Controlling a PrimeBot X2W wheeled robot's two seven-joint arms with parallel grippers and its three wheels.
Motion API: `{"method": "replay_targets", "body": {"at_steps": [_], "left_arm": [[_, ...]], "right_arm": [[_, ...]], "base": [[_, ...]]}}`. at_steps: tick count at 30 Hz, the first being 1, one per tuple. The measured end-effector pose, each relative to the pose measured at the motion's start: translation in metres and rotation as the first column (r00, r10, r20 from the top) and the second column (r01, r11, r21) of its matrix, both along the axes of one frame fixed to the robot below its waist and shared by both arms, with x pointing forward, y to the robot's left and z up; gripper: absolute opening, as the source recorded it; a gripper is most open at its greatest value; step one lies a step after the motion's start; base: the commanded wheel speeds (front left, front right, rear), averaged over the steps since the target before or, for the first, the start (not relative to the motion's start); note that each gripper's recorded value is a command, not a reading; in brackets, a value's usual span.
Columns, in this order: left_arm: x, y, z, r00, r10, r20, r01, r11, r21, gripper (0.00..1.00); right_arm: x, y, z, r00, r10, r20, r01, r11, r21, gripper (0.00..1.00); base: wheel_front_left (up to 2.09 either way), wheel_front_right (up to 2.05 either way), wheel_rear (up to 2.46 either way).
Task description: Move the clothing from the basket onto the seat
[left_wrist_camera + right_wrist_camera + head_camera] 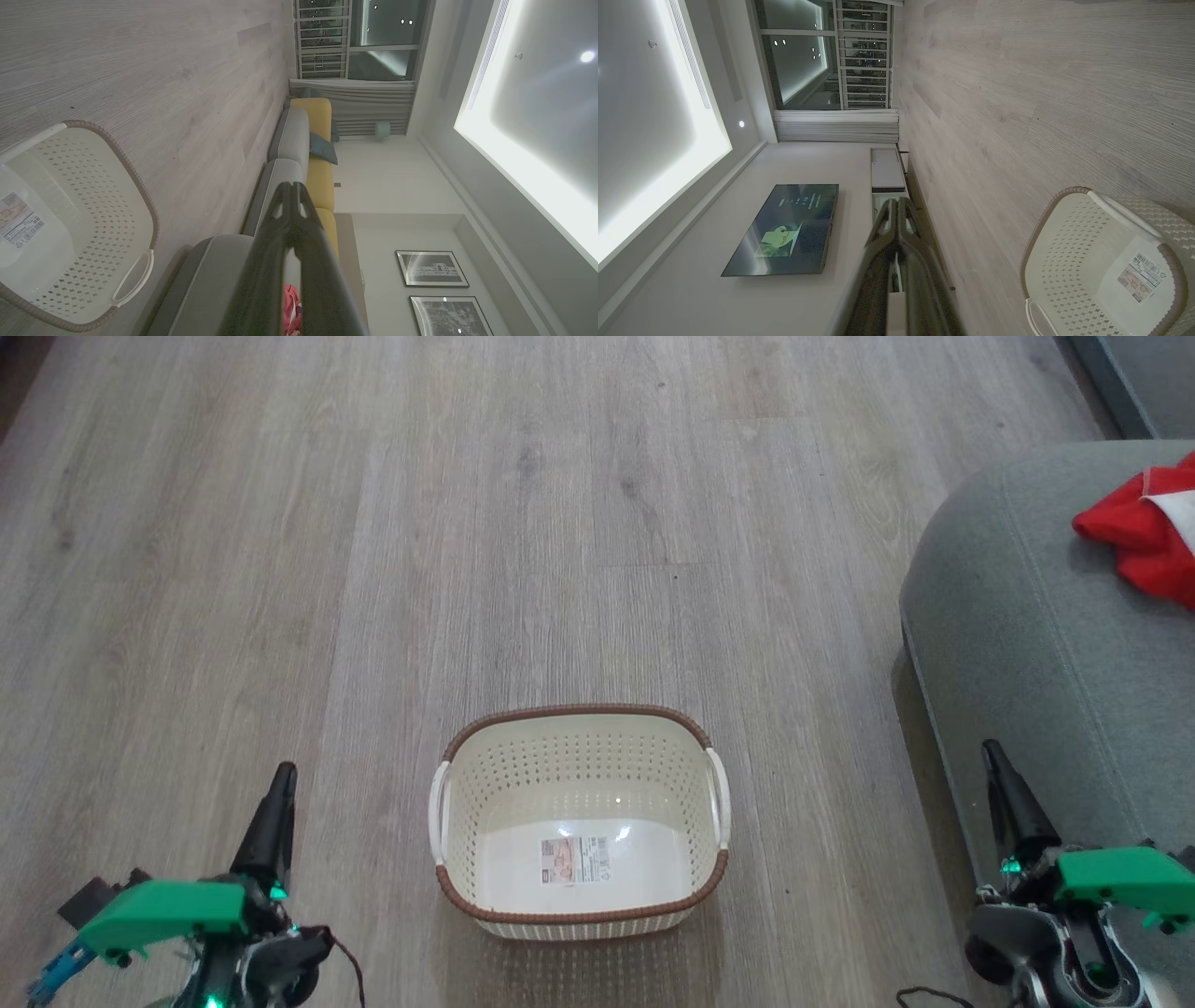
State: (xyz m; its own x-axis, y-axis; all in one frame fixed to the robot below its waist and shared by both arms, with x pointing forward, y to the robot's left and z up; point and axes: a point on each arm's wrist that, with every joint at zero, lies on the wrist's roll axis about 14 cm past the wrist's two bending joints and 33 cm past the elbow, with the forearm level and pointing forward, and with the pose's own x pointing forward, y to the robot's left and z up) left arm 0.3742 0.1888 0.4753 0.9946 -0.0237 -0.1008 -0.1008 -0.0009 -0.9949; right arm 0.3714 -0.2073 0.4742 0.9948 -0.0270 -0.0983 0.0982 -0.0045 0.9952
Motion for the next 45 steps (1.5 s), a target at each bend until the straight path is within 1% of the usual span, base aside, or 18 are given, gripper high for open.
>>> {"method": "replay_targets", "body": {"at_steps": [45], "left_arm": [[0.0,0.0003,0.0001,1.0,0.001,0.001,-0.001,1.0,0.0,0.0]], "right_arm": [[0.0,0.0,0.0,1.0,0.0,0.0,0.0,1.0,0.0,0.0]], "base": [[0.0,0.0,0.0]]}}
